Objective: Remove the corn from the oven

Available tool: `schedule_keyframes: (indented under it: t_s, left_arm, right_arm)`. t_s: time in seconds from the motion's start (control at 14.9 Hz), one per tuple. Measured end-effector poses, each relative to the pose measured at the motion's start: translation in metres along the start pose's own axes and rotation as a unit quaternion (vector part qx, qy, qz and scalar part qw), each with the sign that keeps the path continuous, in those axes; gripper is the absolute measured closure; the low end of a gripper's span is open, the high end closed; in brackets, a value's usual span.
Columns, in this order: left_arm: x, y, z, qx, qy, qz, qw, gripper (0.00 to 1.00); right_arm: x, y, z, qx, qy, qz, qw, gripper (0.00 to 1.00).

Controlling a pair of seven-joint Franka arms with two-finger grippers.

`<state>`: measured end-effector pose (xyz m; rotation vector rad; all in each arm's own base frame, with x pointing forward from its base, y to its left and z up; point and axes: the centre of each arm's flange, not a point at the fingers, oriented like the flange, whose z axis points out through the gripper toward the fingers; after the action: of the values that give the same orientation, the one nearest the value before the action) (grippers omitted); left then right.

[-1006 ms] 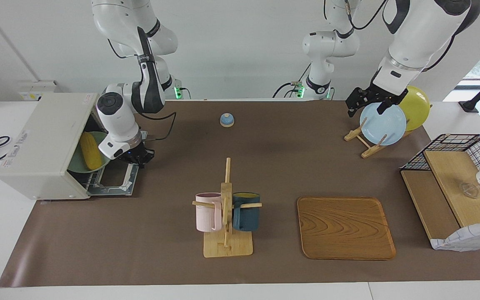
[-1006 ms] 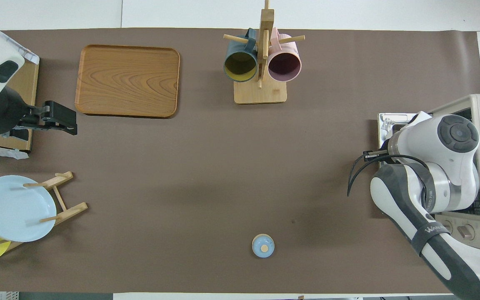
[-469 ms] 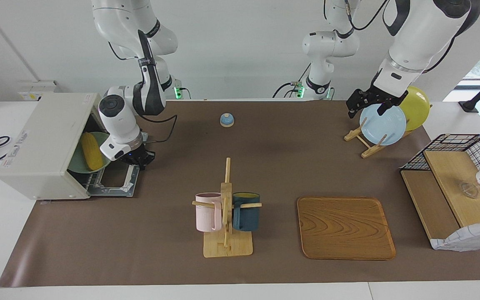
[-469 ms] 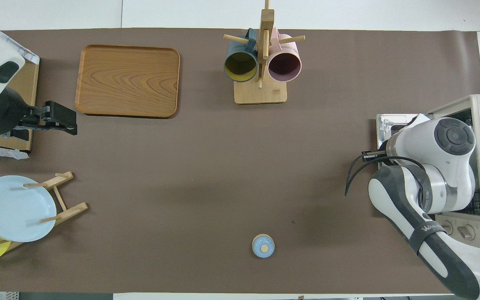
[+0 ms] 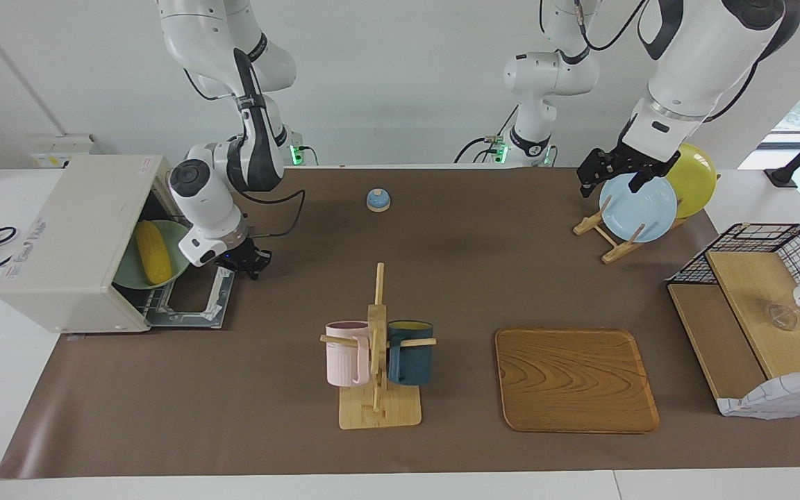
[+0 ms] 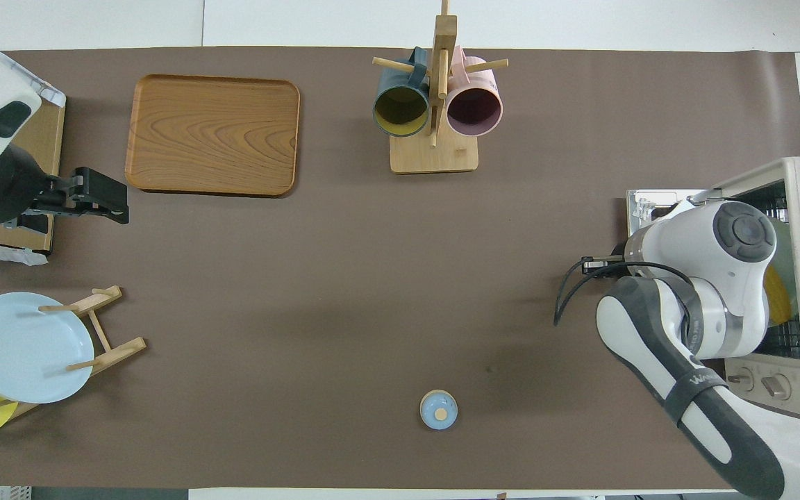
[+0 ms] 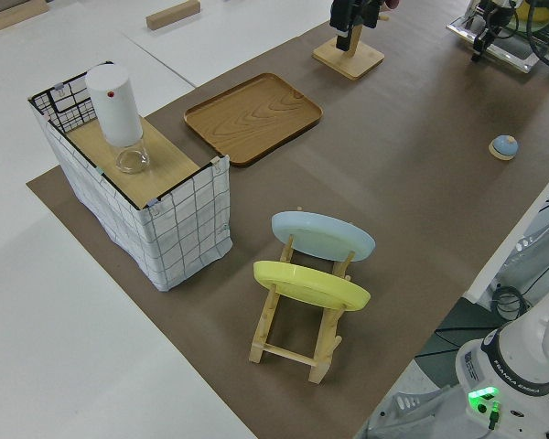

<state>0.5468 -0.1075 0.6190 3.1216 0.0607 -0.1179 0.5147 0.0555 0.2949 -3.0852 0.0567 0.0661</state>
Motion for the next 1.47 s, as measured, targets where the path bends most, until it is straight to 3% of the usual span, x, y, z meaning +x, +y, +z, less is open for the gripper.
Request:
schedule_keyframes:
  t_s: [0.27,0.34,0.47,0.67,0.87,0.94,1.14,1.41,1.47]
  left_arm:
    - [0.001,0.000,-0.001,-0.001,0.004,0.000,1.000,0.00]
    - [0.001,0.000,-0.001,-0.001,0.004,0.000,1.000,0.00]
    - [0.001,0.000,-0.001,-0.001,0.004,0.000,1.000,0.00]
    - [0.001,0.000,-0.001,-0.001,0.004,0.000,1.000,0.00]
    - [0.001,0.000,-0.001,-0.001,0.005,0.000,1.000,0.00]
    - [0.001,0.000,-0.001,-0.001,0.006,0.000,1.000,0.00]
    - [0.003,0.001,-0.002,-0.003,0.012,0.000,1.000,0.00]
    - [0.003,0.004,-0.003,-0.004,0.018,0.003,1.000,0.00]
    - [0.003,0.005,-0.003,-0.004,0.019,0.004,1.000,0.00]
  right_arm:
    - [0.016,-0.035,-0.033,0.004,0.021,-0.010,1.000,0.97]
    - [0.021,-0.029,-0.047,0.004,0.014,-0.004,1.000,0.91]
    - [0.027,-0.011,-0.081,-0.024,-0.008,-0.010,1.000,0.69]
    - [0.020,0.031,-0.128,-0.107,-0.036,-0.019,0.993,0.39]
    - [0.013,0.059,-0.125,-0.121,-0.050,-0.004,0.991,0.07]
    - [0.011,0.069,-0.119,-0.120,-0.053,-0.003,0.991,0.01]
    - [0.007,0.083,-0.099,-0.114,-0.038,-0.009,0.993,0.05]
    - [0.002,0.080,-0.089,-0.113,-0.040,-0.014,0.993,0.14]
    - [0.000,0.080,-0.087,-0.113,-0.039,-0.015,0.993,0.22]
